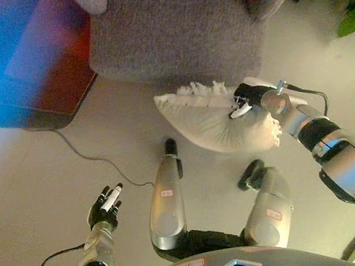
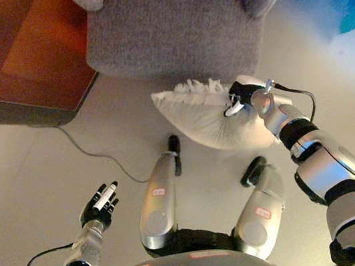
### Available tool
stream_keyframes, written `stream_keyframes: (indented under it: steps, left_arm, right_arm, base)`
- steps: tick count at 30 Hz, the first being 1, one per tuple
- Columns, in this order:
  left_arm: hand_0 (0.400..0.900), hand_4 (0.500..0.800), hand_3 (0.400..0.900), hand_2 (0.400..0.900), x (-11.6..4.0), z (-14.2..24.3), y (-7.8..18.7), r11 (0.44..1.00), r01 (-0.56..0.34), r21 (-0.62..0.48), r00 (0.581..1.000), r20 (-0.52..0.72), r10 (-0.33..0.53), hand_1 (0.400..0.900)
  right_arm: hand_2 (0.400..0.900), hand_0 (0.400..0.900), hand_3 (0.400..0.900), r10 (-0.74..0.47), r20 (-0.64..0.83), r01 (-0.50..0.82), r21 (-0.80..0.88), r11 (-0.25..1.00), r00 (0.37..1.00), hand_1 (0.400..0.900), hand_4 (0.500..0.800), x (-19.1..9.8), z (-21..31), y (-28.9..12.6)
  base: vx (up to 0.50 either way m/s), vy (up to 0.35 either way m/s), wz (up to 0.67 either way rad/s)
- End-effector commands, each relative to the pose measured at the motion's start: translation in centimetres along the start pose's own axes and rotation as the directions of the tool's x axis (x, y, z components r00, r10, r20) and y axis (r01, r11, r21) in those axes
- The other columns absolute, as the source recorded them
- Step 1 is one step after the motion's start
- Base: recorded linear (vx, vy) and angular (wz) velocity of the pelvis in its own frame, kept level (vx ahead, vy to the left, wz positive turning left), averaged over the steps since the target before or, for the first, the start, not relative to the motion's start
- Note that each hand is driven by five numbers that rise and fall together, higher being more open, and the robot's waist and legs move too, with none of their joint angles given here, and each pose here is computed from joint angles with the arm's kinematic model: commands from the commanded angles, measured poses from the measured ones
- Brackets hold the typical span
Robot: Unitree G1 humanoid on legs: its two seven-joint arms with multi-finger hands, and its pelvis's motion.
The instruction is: Pick up the pillow and put it on the sofa.
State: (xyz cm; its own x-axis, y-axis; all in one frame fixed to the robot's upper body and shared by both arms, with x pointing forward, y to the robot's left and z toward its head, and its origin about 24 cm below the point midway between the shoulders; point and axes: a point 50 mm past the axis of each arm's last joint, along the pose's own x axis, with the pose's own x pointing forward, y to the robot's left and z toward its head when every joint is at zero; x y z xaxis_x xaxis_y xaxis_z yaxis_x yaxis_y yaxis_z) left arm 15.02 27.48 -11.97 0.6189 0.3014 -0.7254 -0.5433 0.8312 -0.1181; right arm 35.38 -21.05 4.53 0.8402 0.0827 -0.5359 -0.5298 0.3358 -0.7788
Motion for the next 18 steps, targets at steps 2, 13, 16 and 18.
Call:
stream_keyframes:
  steps: [2, 13, 16, 18]
  left_arm:
    - [0.900, 0.800, 0.900, 0.900, -1.0, -0.4, 4.3, 0.975, -0.129, 0.181, 0.990, -0.039, 0.138, 0.900]
    - [0.900, 0.800, 0.900, 0.900, -1.9, -3.4, 5.7, 0.949, -0.163, 0.269, 0.966, -0.154, 0.209, 0.900]
    - [0.900, 0.800, 0.900, 0.900, -1.9, -3.7, 5.8, 0.946, -0.170, 0.277, 0.959, -0.175, 0.224, 0.900]
    - [0.900, 0.800, 0.900, 0.900, -1.8, -3.7, 5.7, 0.943, -0.173, 0.283, 0.957, -0.179, 0.229, 0.900]
  right_arm:
    - [0.400, 0.400, 0.400, -0.068, 0.248, 0.078, -0.030, 0.997, 0.966, 0.400, 0.500, -1.8, 3.7, -3.7]
    - [0.400, 0.400, 0.400, -0.171, 0.450, 0.203, -0.025, 0.979, 0.877, 0.400, 0.500, -6.1, 5.2, -7.9]
    - [0.400, 0.400, 0.400, -0.206, 0.468, 0.245, -0.023, 0.969, 0.859, 0.400, 0.500, -6.9, 5.1, -9.5]
    - [0.400, 0.400, 0.400, -0.237, 0.474, 0.283, -0.026, 0.959, 0.848, 0.400, 0.500, -7.3, 5.0, -10.6]
  base:
    - [0.238, -0.059, -0.02]
    - [0.159, 0.061, -0.05]
    - [0.161, 0.163, 0.00]
    - [0.152, 0.165, 0.03]
